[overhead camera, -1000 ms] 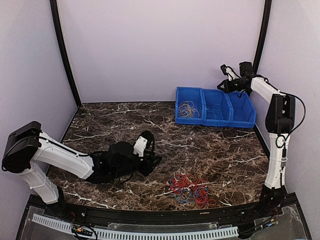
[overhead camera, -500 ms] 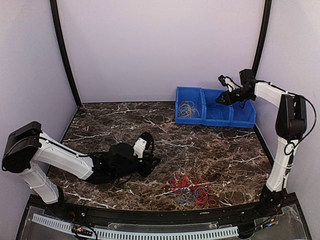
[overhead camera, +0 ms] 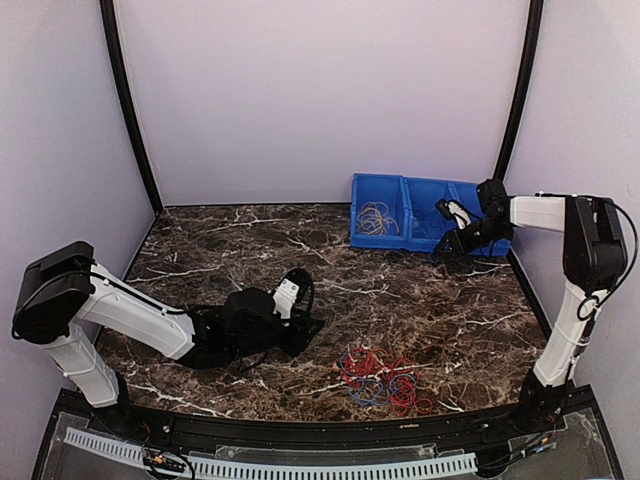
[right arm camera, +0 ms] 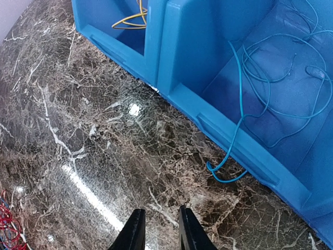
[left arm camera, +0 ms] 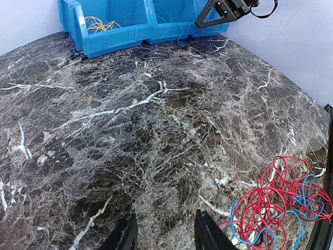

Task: Untangle the cables

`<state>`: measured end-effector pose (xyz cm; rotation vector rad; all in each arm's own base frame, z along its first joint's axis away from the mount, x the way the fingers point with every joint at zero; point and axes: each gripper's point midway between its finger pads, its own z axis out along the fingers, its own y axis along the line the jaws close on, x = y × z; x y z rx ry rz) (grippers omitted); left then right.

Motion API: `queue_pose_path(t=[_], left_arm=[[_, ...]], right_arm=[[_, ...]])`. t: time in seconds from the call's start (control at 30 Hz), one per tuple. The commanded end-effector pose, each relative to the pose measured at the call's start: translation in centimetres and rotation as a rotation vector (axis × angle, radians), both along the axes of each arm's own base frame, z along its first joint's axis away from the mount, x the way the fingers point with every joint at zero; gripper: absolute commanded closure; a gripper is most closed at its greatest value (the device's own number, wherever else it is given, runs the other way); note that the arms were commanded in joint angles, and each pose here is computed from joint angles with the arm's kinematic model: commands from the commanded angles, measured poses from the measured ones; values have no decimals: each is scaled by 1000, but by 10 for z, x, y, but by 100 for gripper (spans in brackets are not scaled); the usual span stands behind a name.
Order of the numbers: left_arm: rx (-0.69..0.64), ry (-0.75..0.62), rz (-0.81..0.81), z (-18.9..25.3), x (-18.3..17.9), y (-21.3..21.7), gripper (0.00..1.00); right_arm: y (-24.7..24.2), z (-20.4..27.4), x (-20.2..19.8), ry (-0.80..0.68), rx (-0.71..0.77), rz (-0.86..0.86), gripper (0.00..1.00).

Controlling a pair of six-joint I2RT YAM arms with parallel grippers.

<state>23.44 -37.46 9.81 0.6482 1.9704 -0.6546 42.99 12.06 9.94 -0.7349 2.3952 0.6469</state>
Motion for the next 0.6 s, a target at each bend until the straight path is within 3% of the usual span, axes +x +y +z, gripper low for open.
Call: queue_pose_path(t=[0.0, 0.23, 0.57], left_arm=[[-40, -14, -13, 13, 0, -8, 60], [-47, -1, -5, 12, -1, -7, 60], [-47, -3, 2, 10, -1, -4, 60]], right_arm=[[2, 3, 19, -79, -32, -52, 75], [-6, -5, 45, -40, -74, -148, 75], [-8, -17, 51, -1, -92, -179, 74]])
